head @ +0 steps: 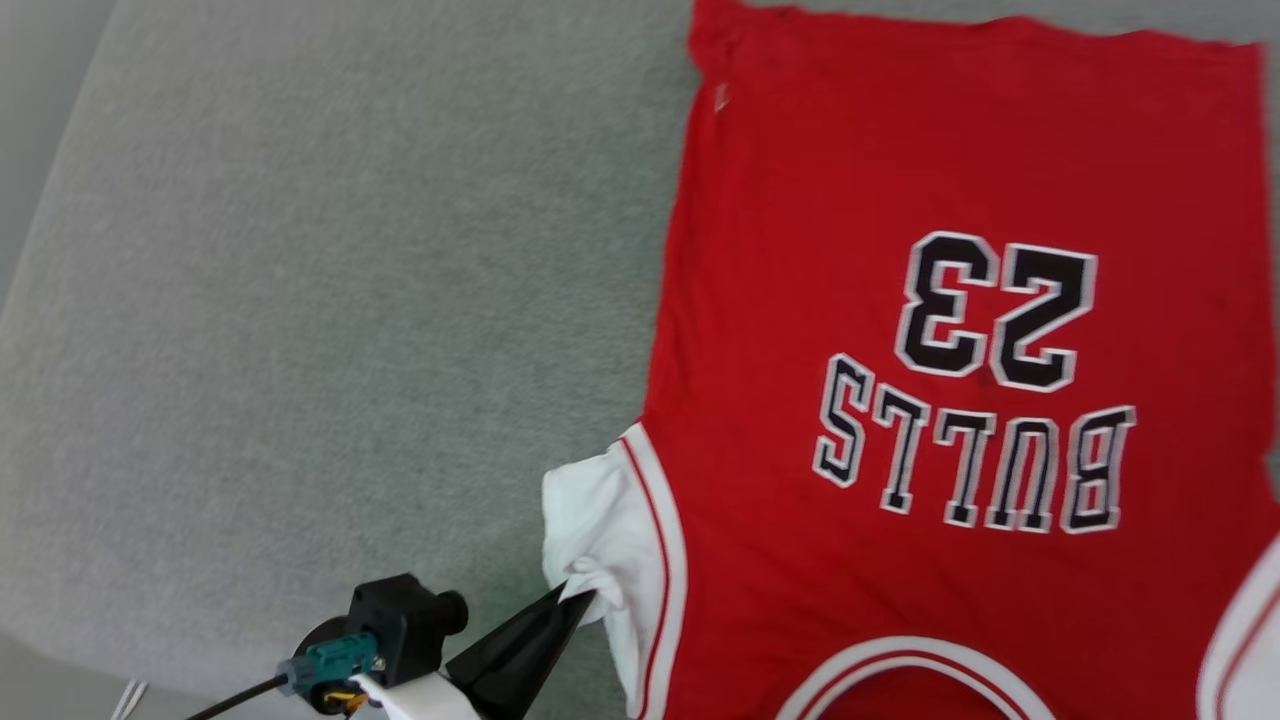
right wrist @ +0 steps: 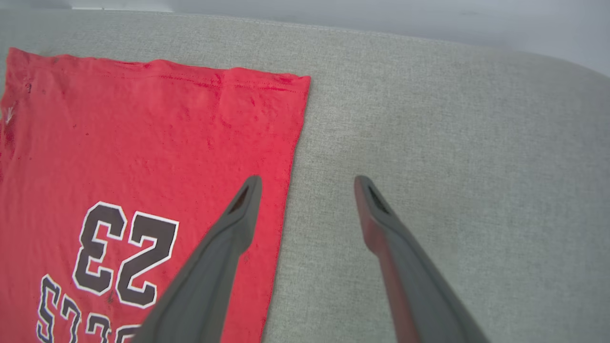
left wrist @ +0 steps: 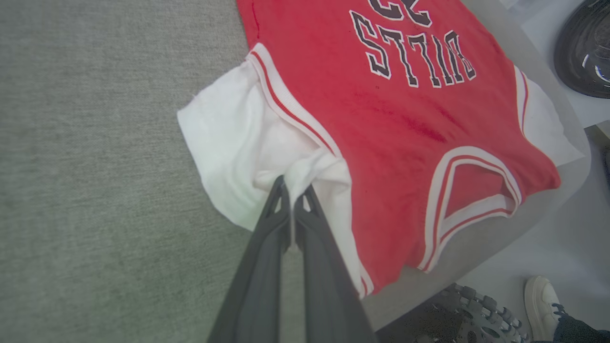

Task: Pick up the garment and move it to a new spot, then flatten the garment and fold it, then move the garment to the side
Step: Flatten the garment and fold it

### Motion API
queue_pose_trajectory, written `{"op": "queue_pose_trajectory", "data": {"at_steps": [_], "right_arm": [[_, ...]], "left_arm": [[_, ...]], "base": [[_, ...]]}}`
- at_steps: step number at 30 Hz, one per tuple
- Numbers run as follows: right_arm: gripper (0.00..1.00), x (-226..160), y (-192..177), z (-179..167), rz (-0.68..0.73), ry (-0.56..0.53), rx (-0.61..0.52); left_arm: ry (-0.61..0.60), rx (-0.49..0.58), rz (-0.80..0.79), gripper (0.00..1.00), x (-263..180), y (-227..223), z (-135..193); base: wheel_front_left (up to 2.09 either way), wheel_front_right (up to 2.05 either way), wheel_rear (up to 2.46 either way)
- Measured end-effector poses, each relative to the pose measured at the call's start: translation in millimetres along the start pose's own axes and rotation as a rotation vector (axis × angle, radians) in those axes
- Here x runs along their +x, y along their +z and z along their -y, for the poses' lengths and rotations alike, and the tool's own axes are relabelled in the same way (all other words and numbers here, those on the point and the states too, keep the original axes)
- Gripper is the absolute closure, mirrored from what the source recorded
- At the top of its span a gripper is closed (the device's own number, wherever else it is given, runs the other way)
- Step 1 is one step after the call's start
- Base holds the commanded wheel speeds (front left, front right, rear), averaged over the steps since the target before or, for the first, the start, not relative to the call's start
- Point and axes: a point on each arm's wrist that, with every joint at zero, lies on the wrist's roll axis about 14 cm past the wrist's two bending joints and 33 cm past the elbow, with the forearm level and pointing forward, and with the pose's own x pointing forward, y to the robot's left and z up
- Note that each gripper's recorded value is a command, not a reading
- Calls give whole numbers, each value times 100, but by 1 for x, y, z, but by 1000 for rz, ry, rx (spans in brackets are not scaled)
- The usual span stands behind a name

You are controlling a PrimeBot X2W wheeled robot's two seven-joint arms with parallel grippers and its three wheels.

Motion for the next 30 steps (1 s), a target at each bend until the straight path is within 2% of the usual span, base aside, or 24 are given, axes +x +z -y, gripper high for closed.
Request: {"op": "queue_pose_trajectory", "data": {"at_steps": [9, 17, 24, 26, 30], "right_arm": [[0, 77, 19, -19, -60, 6, 50], [0, 127, -1, -33, -147, 6, 54], [0, 147, -18, -41, -196, 14, 49], [98, 149, -19, -40, -200, 16, 50], [100, 148, -21, -36, -209, 8, 54]], "left_arm": [[77, -30, 0, 100, 1, 3, -14], [125, -50, -17, 100, 3, -1, -24], [145, -70, -25, 100, 5, -6, -28], [148, -72, -31, 100, 5, -8, -30], [149, -67, -28, 100, 7, -7, -32]], "base": [[0, 0, 0], [0, 0, 0], [0, 0, 0], [0, 0, 0], [0, 0, 0]]}}
